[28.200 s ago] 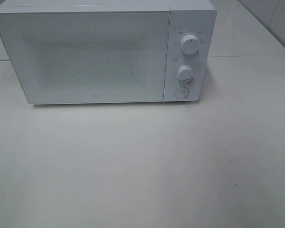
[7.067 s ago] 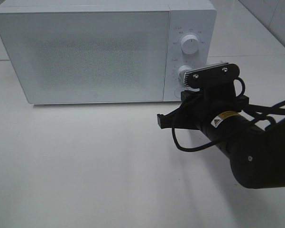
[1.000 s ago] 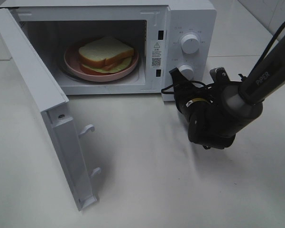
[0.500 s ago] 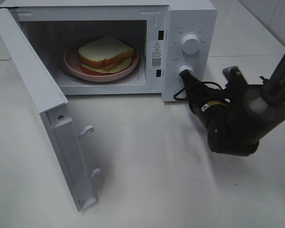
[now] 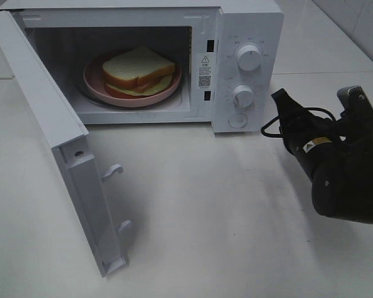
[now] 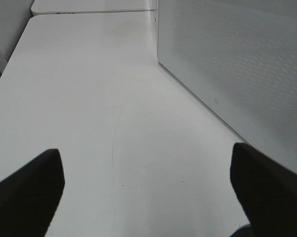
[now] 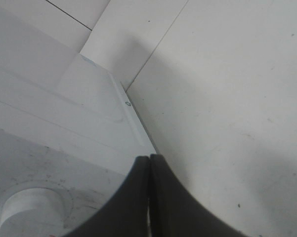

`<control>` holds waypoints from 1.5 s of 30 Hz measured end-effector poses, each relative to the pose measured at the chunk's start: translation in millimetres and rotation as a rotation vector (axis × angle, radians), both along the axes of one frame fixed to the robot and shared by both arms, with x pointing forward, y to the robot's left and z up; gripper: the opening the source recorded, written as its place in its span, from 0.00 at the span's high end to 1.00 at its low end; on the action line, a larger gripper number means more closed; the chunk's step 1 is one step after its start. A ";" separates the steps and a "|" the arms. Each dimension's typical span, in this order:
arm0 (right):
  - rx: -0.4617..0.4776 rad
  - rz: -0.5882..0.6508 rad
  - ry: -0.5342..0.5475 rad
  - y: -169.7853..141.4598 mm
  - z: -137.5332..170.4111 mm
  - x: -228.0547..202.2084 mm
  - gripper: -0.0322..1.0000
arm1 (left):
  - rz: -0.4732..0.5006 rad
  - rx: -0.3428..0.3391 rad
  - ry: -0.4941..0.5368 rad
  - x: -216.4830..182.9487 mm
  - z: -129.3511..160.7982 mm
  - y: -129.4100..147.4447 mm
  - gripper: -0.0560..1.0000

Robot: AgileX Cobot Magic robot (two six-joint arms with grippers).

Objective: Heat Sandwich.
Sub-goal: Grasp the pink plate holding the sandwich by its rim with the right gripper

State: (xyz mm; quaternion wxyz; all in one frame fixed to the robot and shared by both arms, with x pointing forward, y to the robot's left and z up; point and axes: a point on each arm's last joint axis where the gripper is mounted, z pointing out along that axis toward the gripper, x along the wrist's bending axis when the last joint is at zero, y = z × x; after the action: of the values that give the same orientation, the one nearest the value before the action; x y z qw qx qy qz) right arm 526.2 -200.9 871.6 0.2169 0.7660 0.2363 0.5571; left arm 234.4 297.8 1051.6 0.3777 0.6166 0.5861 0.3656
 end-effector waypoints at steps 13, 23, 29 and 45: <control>-0.160 0.096 -0.077 -15.7 48.0 -37.7 0.95 | 0.000 0.000 0.000 0.0 0.0 0.0 0.15; -0.359 0.344 0.080 -10.1 90.4 -59.6 0.95 | 0.000 0.000 0.000 0.0 0.0 0.0 0.15; -0.490 0.543 0.120 -0.4 116.7 -67.4 0.95 | 0.000 0.000 0.000 0.0 0.0 0.0 0.15; -0.769 1.144 0.381 27.4 160.0 -78.2 0.91 | 0.000 0.000 0.000 0.0 0.0 0.0 0.15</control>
State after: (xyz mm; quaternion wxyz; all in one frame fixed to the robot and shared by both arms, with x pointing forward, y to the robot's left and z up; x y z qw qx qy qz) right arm 447.9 -173.5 1031.6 0.1003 0.4752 0.8145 0.3174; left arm 234.4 297.8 1051.6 0.3777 0.6166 0.5861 0.3656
